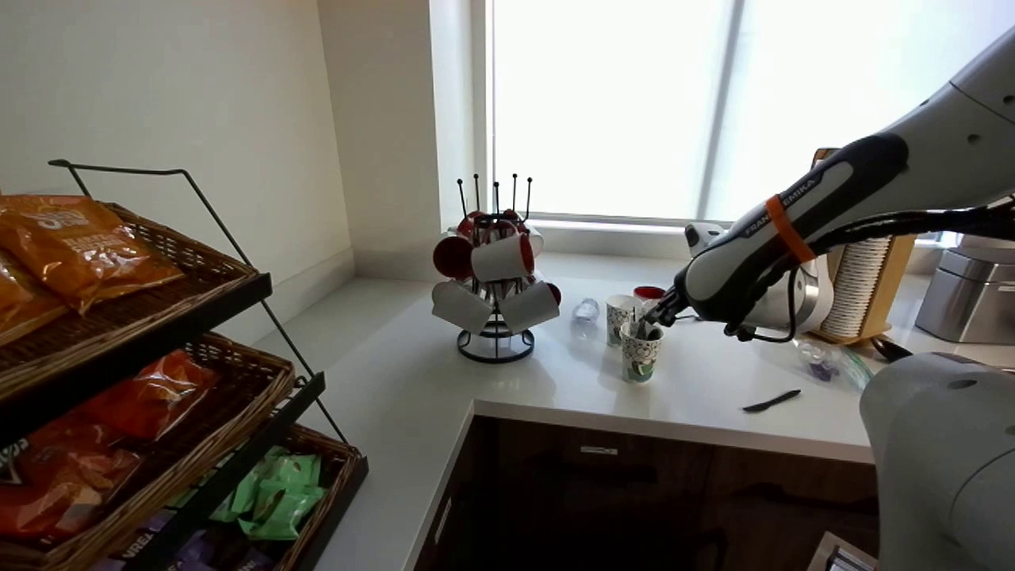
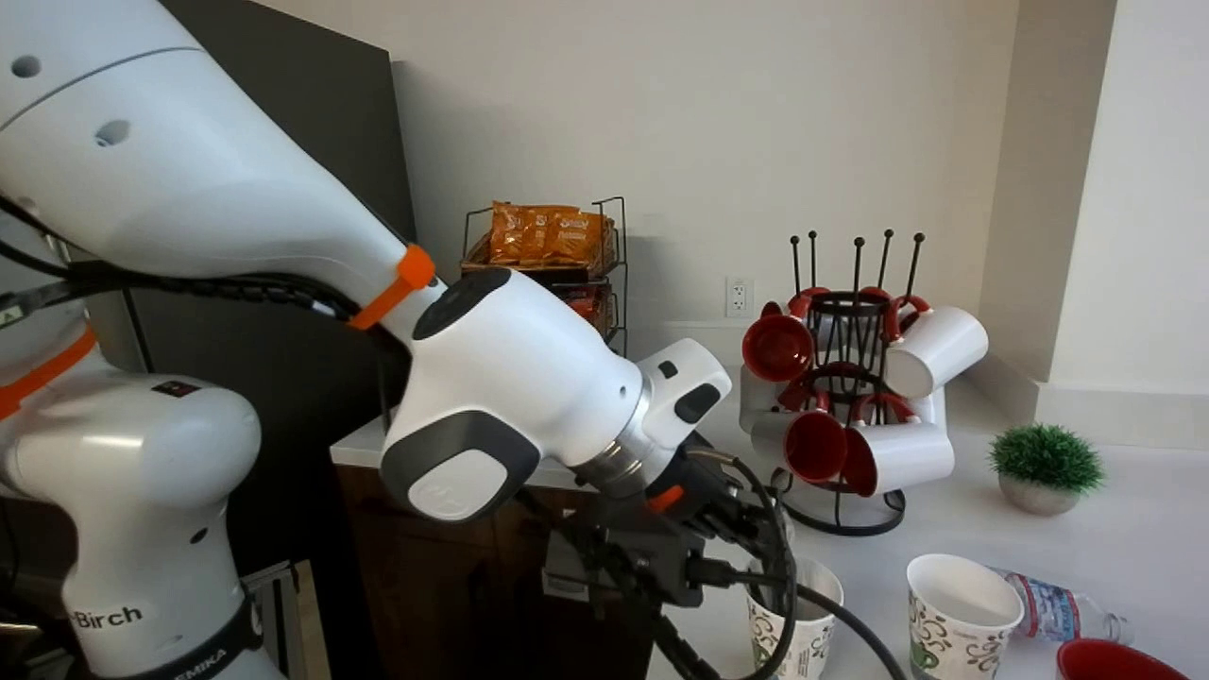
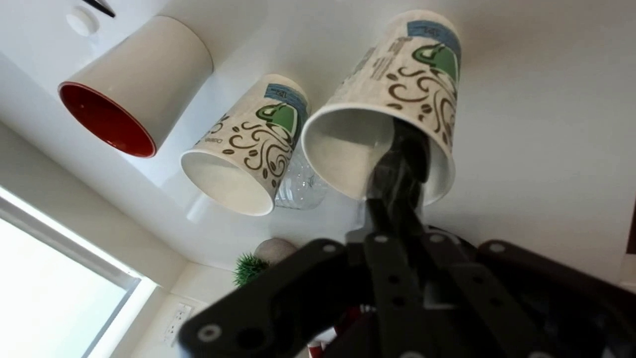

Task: Remove the white sachet from the mug

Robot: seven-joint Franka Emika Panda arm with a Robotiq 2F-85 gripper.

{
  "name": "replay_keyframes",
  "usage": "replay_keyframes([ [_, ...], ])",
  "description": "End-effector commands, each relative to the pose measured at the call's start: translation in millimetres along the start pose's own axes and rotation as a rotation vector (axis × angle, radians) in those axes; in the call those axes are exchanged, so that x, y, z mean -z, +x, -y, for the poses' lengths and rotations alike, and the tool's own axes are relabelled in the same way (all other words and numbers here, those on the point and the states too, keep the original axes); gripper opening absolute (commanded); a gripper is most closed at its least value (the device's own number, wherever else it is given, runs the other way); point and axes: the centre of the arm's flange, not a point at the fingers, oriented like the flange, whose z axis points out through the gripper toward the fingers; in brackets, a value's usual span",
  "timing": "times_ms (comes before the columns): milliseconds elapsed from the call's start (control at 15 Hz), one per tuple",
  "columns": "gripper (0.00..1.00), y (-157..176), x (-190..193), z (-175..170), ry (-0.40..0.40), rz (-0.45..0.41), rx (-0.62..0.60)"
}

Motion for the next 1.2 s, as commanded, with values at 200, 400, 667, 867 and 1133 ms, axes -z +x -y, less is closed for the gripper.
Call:
replay_keyframes([
  [200,0.00,2,3,-13,-0.036,-0.056,0.010],
  [400,0.00,10,10,-20,-0.052,-0.069,0.002],
  [667,0.00,22,20,-28,-0.073,-0.078,-0.005],
  [867,0.00,32,28,-33,-0.094,-0.095,-0.010],
  [1133,0.00,45,42,-39,-0.123,-0.123,-0.014],
])
